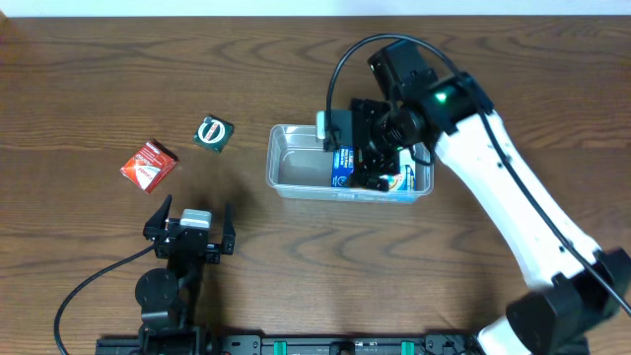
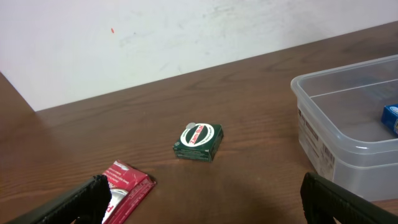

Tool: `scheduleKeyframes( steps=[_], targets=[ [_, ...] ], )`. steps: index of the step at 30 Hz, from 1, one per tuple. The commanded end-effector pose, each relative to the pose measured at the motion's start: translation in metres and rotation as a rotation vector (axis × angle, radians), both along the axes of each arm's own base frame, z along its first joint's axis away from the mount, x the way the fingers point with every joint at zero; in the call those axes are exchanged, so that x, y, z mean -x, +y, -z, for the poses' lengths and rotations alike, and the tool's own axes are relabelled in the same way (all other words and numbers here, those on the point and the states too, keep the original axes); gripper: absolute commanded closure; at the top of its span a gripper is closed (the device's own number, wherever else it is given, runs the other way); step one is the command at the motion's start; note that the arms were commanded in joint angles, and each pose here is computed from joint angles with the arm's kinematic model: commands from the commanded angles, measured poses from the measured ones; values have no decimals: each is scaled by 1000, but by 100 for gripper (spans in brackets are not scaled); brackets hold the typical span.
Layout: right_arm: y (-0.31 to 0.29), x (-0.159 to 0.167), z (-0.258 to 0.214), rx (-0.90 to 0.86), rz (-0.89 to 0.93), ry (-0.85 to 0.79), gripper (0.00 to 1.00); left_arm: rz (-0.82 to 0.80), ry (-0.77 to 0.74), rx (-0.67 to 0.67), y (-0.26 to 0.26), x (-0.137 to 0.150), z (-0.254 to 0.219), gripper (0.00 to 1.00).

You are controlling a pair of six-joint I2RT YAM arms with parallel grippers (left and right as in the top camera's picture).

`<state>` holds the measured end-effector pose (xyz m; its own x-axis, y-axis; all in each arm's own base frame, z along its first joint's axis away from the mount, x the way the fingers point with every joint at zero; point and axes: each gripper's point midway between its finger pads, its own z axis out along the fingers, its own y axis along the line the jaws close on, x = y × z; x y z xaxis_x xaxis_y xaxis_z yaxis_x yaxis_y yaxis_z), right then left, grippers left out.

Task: Pack container
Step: 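Lower the white-green box into the container and release, then move right gripper to the dark bottle and grasp it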

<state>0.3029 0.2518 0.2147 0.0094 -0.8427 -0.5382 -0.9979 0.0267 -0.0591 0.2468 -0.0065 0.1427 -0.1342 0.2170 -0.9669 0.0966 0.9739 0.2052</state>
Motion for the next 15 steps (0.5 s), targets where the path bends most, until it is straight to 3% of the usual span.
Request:
scheduleKeyframes(
  steps=[1,5,8,11,15],
  targets=[
    [30,29,-21,-181,-47,136,1,9,49,-7,-1,1,16,2],
    [46,40,-31,-256,-80,185,1,9,49,-7,-1,1,16,2],
    [45,25,-28,-228,67,211,1,9,49,-7,-1,1,16,2],
    [32,-5,-17,-148,321,196,1,9,49,-7,-1,1,16,2],
    [-28,-60,-4,-10,895,110,1,9,49,-7,-1,1,16,2]
  ],
)
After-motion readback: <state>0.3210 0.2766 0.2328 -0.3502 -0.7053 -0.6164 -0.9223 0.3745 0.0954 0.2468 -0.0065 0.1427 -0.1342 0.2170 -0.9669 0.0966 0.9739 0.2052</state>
